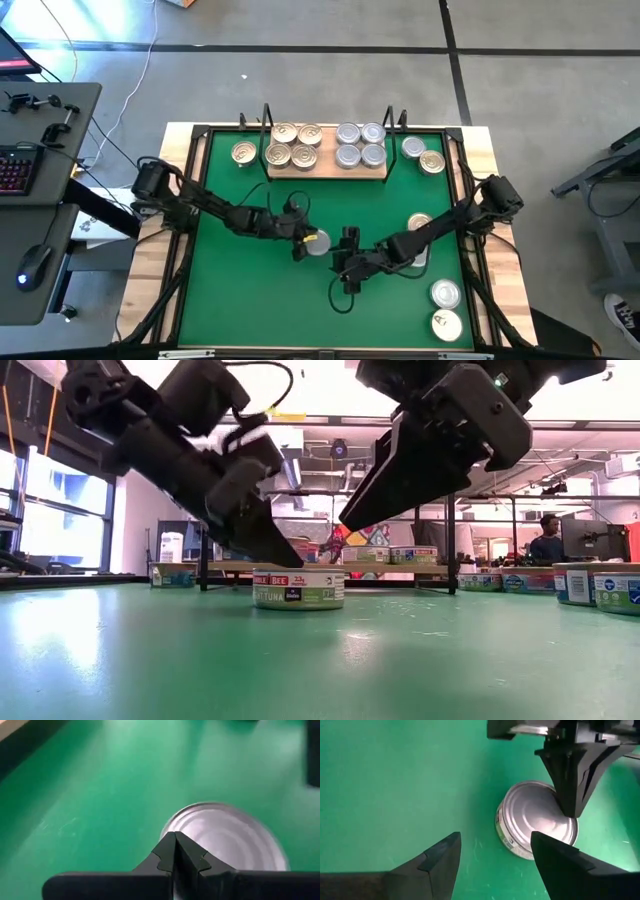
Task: Stack canned seafood by type on shelf
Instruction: Put the green white tuna can on the shelf
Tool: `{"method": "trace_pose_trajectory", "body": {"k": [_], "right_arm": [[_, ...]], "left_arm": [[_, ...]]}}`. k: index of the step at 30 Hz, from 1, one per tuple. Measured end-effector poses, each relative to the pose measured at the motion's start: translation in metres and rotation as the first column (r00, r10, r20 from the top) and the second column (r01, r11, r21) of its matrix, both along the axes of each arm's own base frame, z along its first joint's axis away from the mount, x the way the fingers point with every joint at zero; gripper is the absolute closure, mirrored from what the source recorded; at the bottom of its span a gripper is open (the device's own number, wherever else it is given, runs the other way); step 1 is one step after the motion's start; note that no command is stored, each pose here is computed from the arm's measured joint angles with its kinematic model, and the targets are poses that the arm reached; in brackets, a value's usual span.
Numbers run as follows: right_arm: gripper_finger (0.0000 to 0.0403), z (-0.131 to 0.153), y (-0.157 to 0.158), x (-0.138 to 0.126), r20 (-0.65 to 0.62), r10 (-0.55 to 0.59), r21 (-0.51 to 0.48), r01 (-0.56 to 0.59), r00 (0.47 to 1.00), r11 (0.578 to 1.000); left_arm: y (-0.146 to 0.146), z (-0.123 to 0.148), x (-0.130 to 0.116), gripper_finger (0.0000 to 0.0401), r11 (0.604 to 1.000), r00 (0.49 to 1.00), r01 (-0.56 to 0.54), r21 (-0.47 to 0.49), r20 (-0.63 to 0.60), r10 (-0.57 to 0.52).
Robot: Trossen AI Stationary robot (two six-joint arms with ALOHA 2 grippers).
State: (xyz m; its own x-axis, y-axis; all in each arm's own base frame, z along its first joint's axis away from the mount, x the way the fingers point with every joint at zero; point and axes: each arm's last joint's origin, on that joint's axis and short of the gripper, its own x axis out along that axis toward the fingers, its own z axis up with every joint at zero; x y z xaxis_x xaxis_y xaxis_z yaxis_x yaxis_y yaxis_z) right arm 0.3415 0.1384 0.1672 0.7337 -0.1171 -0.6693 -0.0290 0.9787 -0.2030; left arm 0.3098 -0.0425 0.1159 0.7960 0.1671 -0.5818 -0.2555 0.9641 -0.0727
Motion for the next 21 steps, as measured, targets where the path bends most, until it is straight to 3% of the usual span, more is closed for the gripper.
{"method": "trace_pose_trajectory", "body": {"k": [7,11,15,21], "right_arm": [[0.017,-0.001,0.001,-0.001,-0.008,0.002,-0.003,-0.002,1.0,1.0],[0.017,-0.004,-0.002,-0.004,-0.043,-0.038,-0.053,0.035,0.998,0.998],[0.0169,-0.007,-0.005,-0.008,-0.085,-0.077,-0.065,0.071,0.993,0.995],[0.0169,-0.007,-0.004,-0.008,-0.079,-0.073,-0.062,0.068,0.994,0.996]], "left_arm": [[0.004,-0.012,0.004,0.0401,1.0,1.0,-0.015,0.005,-0.019,0.015],[0.003,-0.012,0.005,0.0401,1.0,1.0,-0.013,0.002,-0.002,0.014],[-0.001,-0.003,0.005,0.0401,1.0,0.999,0.01,-0.002,0.039,-0.01],[-0.002,0.016,0.014,0.0401,0.993,0.992,0.07,0.091,0.1,-0.079]]}}
